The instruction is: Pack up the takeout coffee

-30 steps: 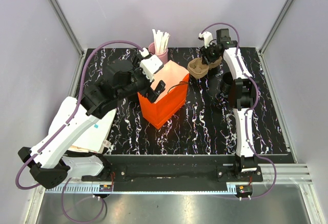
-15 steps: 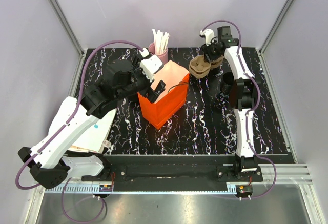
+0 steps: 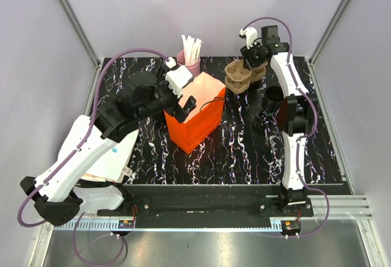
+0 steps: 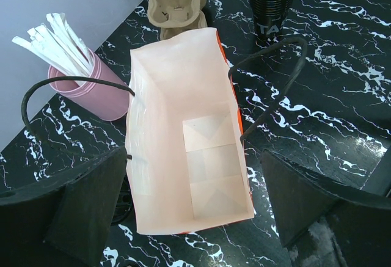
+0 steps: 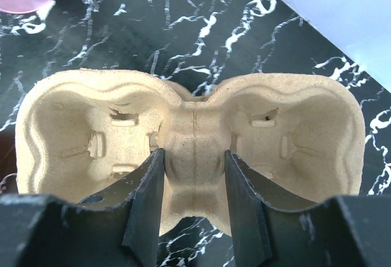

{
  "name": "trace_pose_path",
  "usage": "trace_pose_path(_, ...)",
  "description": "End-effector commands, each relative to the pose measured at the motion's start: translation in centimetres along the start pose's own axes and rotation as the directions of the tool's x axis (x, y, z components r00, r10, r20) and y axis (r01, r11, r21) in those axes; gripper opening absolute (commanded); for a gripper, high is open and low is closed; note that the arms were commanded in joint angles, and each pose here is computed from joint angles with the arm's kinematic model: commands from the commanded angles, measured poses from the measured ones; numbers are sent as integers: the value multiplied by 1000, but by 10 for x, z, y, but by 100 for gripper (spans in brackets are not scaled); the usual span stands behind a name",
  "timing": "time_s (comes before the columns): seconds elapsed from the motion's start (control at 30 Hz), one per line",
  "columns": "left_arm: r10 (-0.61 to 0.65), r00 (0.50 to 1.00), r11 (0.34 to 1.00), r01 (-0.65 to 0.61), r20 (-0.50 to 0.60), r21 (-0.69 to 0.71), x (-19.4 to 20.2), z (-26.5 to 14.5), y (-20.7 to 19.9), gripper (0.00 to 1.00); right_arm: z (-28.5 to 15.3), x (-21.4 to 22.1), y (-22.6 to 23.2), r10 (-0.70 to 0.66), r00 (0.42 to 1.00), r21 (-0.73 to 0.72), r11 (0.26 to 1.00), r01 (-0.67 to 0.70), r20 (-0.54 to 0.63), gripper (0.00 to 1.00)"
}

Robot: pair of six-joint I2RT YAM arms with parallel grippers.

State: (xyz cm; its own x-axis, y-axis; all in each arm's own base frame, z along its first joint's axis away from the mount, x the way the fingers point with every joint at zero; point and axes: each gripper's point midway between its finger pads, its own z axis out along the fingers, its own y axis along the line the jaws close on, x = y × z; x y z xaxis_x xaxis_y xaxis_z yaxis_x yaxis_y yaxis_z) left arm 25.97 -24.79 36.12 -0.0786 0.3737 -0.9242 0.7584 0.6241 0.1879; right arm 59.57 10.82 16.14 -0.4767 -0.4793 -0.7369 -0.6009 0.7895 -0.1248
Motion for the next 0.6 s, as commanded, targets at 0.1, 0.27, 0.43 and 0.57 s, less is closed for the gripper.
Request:
trace_pose_path(0.1, -2, 998, 1000, 3, 57, -13, -13, -10, 3, 99, -8, -21, 27, -31, 998, -25, 999, 32, 59, 43)
trace_pose_path(0.27, -4, 998, 1000, 5, 60, -15, -13, -10, 4, 99, 3, -12, 35, -36, 998, -21, 999, 37, 50, 43)
trace_pose_path(0.43, -6, 998, 1000, 6, 60, -13, -13, -11, 3, 99, 7, -7, 39, -44, 998, -18, 999, 45, 37, 56)
trace_pose_path(0.57, -4, 998, 1000, 5, 57, -12, -11, -11, 3, 99, 5, -3, 37, -60, 998, -5, 998, 60, 24, 69)
